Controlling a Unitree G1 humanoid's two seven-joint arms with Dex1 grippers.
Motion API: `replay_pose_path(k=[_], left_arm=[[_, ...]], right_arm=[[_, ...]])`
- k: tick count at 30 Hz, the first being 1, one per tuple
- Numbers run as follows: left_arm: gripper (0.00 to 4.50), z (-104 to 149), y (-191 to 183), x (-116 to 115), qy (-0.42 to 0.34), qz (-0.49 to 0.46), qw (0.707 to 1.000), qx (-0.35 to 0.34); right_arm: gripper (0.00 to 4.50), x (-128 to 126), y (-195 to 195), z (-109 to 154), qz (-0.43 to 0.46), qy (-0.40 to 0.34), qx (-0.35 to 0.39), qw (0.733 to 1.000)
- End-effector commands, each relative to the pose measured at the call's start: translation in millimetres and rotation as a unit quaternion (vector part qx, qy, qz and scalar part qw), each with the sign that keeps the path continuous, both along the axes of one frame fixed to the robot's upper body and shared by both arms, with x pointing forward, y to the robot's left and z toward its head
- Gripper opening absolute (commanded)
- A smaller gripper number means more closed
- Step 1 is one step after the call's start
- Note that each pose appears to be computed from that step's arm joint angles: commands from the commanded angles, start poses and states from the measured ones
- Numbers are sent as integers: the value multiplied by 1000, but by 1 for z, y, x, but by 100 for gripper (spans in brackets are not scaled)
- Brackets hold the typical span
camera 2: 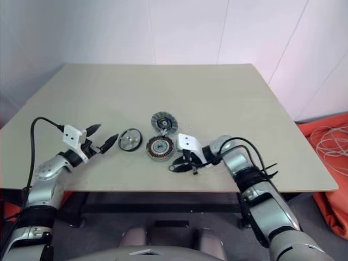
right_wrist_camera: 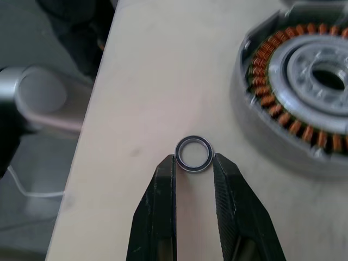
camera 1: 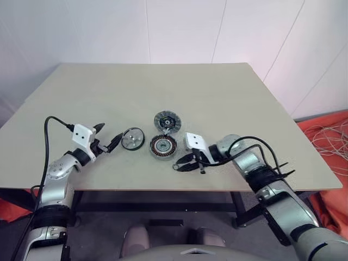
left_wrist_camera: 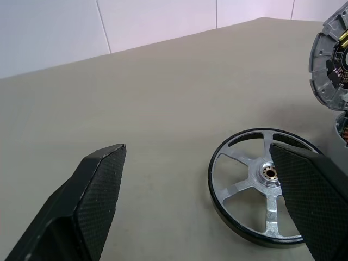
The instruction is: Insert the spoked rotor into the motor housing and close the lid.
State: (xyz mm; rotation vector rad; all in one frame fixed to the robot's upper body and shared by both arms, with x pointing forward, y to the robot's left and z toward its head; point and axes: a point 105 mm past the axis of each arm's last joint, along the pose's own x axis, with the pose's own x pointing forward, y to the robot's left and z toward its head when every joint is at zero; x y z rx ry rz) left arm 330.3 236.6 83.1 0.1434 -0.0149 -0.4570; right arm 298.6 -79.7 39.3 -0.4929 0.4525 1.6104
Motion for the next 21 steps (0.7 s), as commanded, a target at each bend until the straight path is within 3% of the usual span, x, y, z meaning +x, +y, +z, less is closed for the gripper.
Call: replay_pose_path(k=[1,5,12,21], left_arm=[[450,15,1,1,-26,0,1000,6],[450,13,2,0,-23,0,1000,5],[450,10,2,-1,-20,-1,1000,4],[450,8,-11,-15,-12,-47,998,-32]], right_arm=[[66,-3,-5,32,10,-6,30,999],[66,-1,-7,58,-23,31,46,998],[65,16,16,104,-78,11,83,993],[65,32,42,88,-136,-17,61,989]])
